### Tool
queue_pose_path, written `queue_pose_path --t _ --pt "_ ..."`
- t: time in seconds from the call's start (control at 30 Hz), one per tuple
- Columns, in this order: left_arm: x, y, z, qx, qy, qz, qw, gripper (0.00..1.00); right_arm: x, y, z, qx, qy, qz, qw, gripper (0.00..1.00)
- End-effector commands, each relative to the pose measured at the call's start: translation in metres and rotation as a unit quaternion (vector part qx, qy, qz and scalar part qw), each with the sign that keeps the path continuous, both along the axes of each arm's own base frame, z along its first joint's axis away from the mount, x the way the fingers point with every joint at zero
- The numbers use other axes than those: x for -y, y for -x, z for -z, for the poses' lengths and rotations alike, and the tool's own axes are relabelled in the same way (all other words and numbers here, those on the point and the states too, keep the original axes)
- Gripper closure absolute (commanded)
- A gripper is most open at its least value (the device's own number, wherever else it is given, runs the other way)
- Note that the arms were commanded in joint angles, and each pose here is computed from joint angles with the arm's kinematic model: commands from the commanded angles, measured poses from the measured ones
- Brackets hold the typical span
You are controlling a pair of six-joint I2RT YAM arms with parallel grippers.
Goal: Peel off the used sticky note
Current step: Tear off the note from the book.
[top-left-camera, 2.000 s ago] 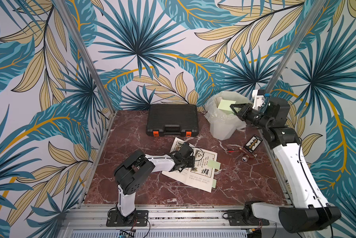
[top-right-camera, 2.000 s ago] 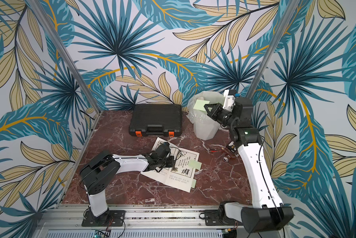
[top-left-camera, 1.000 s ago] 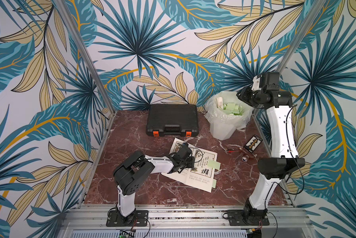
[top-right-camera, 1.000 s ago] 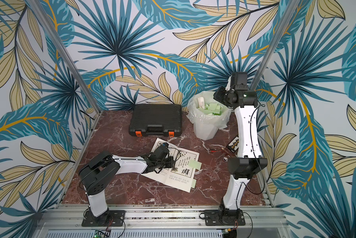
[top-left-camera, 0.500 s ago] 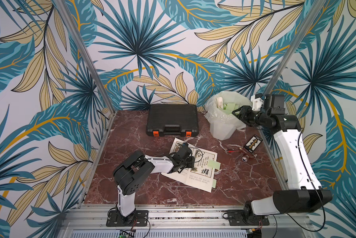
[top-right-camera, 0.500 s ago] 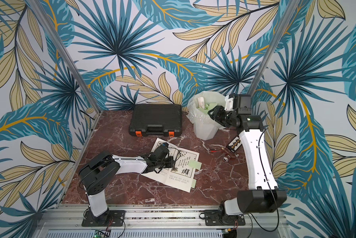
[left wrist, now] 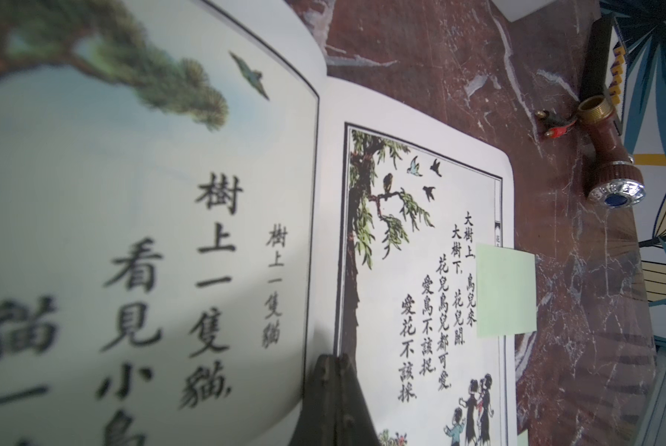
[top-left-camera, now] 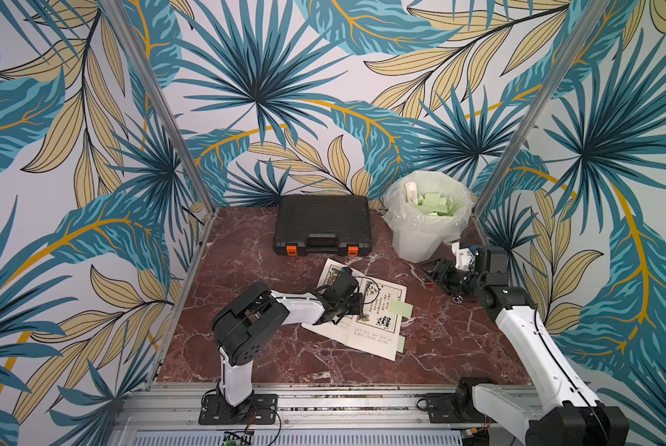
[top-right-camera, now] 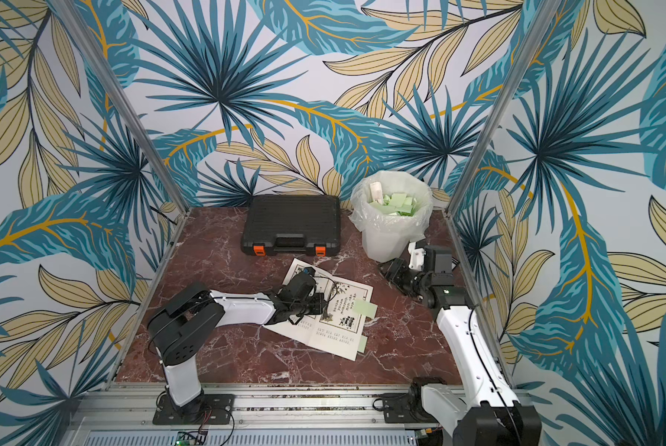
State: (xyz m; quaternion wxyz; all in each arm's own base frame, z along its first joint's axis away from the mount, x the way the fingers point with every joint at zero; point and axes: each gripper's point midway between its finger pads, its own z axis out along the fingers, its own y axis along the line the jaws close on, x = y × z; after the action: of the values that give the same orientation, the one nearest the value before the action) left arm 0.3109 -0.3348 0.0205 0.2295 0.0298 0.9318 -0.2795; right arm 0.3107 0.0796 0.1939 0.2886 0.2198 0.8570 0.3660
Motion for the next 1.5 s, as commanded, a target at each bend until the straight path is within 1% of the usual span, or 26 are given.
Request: queue_pose_path --t 0.0,0.07,0.1,0.23,0.4,0.5,0.67,0.87,1.13,1.27,1.43,1.47 --pt "-0.071 0.035 0.078 -0.096 -0.147 -0.033 0.984 1.0 -0.004 0.006 0.027 -0.006 -0.025 0.004 1.0 0.49" --pt "-0.071 0.035 0.078 -0.097 -0.147 -0.033 0.984 1.0 -0.005 0.015 0.052 -0.027 -0.029 0.008 0.999 0.49" --pt "-0.071 0.036 0.079 -0.097 -0.148 -0.032 0.984 1.0 -0.005 0.015 0.059 -0.024 -0.031 0.008 0.999 0.49" --pt "-0.071 0.036 0.079 -0.097 -0.148 -0.033 0.984 1.0 -0.007 0.035 0.108 -0.069 -0.035 0.009 0.997 0.49" --pt "-0.071 0.036 0.079 -0.098 -0.149 -0.033 0.983 1.0 -0.01 0.057 0.15 -0.107 -0.04 0.008 0.993 0.49" --pt "-0.071 0.035 0.079 -0.099 -0.15 -0.032 0.983 1.0 -0.012 0.065 0.164 -0.122 -0.042 0.005 0.992 0.49" --pt "-0.071 0.035 0.079 -0.1 -0.151 -0.032 0.983 1.0 -0.013 0.066 0.176 -0.129 -0.049 0.007 0.99 0.49" --pt "-0.07 0.035 0.079 -0.1 -0.151 -0.032 0.983 1.0 -0.014 0.06 0.182 -0.136 -0.059 0.013 0.989 0.51" --pt "-0.07 0.035 0.079 -0.101 -0.152 -0.031 0.983 1.0 -0.012 0.049 0.185 -0.125 -0.068 0.031 0.989 0.53" --pt "-0.07 0.035 0.08 -0.102 -0.154 -0.031 0.982 1.0 -0.014 0.044 0.186 -0.122 -0.085 0.037 0.988 0.57" --pt "-0.07 0.035 0.08 -0.102 -0.154 -0.03 0.982 1.0 -0.015 0.04 0.187 -0.122 -0.096 0.043 0.987 0.65" --pt "-0.07 0.035 0.08 -0.102 -0.154 -0.031 0.982 1.0 -0.014 0.04 0.187 -0.122 -0.095 0.044 0.987 0.68"
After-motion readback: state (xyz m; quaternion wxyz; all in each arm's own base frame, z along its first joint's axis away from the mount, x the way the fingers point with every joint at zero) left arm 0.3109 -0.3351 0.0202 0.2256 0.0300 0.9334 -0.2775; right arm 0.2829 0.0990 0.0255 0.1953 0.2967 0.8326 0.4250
